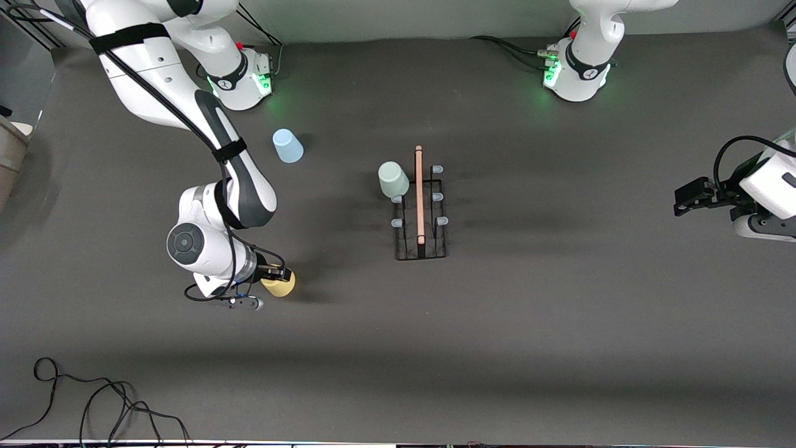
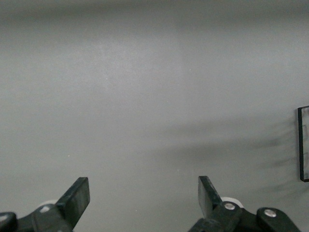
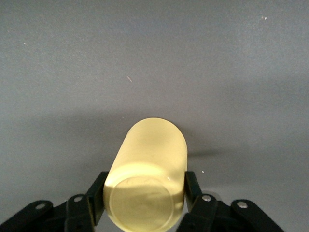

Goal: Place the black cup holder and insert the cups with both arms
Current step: 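Carry the yellow cup with the right gripper onto the holder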

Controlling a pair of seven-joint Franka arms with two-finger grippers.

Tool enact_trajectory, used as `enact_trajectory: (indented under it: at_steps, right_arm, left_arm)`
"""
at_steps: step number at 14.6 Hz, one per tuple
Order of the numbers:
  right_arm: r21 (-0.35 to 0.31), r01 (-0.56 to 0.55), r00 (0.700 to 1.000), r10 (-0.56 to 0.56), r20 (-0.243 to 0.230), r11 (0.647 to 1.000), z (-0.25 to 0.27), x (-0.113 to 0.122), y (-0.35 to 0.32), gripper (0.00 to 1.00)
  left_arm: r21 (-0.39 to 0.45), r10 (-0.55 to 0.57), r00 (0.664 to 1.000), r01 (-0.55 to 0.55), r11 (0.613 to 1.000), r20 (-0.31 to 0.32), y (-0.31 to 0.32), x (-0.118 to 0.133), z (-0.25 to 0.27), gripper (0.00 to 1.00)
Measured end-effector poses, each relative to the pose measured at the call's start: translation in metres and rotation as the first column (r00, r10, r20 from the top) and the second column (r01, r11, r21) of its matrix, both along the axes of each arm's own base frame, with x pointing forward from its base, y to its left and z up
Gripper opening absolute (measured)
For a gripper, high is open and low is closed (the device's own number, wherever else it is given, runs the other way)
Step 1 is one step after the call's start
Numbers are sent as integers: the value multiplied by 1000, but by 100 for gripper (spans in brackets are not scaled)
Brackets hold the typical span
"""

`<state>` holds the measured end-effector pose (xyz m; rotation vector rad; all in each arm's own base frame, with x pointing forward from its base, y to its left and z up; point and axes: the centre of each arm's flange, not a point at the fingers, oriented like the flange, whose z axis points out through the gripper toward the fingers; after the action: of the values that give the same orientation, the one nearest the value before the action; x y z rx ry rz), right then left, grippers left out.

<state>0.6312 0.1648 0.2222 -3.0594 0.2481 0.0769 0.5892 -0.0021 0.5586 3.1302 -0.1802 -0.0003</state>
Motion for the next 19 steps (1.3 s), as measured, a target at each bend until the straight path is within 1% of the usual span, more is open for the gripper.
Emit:
enact_trajectory:
  at_steps: [2, 3, 4, 6, 8, 10, 12, 16, 19]
  right_arm:
    - [5, -5, 1000, 5, 6, 1000, 9, 3, 4, 67]
    - [8, -11, 1000, 11, -10, 1000, 19, 3, 6, 67]
    - [11, -18, 999, 18, -36, 1000, 35, 2, 9, 67]
    - [22, -25, 996, 27, -87, 999, 82, -4, 14, 67]
    - [31, -23, 993, 27, -113, 999, 134, -17, 31, 67]
    - [31, -3, 993, 7, -117, 1000, 172, -34, 61, 67]
    - [29, 24, 994, -20, -105, 999, 195, -51, 103, 67]
    - [29, 104, 992, -101, -79, 994, 219, -83, 190, 67]
    - [31, 151, 987, -148, -69, 988, 222, -93, 230, 67]
  left_arm:
    - [0, 0, 1000, 0, 1000, 0, 0, 0, 0, 100]
    - [0, 0, 1000, 0, 1000, 0, 0, 0, 0, 100]
    - [0, 0, 1000, 0, 1000, -1, 0, 0, 0, 100]
    - [0, 0, 1000, 0, 1000, -1, 0, 0, -1, 100]
    - [0, 0, 1000, 0, 1000, -2, 0, 0, -1, 100]
    - [0, 0, 1000, 0, 1000, -3, 0, 0, -1, 100]
    - [0, 0, 1000, 0, 1000, -3, 0, 0, -1, 100]
    - [-2, -4, 1000, 4, 1000, 1, -15, -1, 1, 100]
    - [-3, -12, 1000, 12, 1000, 1, -28, -3, 7, 100]
